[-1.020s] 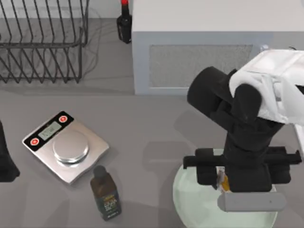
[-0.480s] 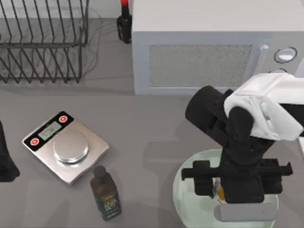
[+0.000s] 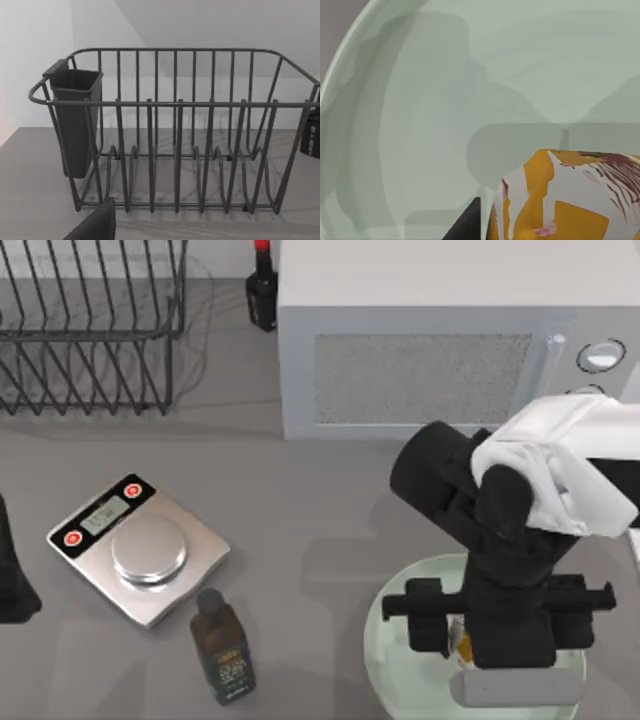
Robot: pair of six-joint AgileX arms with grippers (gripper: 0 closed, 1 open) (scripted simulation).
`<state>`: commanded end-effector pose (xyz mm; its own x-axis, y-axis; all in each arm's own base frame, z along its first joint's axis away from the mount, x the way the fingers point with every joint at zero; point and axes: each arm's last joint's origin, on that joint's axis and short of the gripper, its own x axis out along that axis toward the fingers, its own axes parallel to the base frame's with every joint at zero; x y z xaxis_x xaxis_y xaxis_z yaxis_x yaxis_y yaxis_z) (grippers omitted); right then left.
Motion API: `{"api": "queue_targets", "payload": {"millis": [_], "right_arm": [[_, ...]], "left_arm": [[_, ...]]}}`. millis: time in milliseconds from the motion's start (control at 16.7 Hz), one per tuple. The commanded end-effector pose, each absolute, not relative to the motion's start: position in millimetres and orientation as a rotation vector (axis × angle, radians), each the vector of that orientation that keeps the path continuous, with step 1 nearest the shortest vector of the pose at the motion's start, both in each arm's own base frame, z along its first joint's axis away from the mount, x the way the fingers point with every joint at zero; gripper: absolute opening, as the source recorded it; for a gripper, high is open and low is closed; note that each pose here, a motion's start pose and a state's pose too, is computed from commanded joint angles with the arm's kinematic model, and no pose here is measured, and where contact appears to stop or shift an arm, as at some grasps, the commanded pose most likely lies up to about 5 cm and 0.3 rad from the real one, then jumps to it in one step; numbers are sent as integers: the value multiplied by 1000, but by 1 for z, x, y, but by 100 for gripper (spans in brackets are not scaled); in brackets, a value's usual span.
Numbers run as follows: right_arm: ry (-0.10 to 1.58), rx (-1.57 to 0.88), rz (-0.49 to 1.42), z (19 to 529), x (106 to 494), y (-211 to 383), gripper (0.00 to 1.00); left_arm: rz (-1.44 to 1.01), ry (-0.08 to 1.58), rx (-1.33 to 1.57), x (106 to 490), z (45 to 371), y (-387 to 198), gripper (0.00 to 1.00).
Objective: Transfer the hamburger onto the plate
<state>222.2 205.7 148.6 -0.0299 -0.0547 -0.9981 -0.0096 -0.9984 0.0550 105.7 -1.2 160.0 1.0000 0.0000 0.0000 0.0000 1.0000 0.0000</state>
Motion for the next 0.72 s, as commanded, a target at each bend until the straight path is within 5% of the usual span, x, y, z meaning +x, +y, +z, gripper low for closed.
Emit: {"api": "queue_targets", "payload": {"millis": [360,720], "right_arm": [[-72,2166,-2231,149,222,206,98],[-72,2166,-2231,149,222,206,100]], "left_arm": [[0,0,0,106,160,-1,100],[0,0,0,106,160,-1,100]]}}
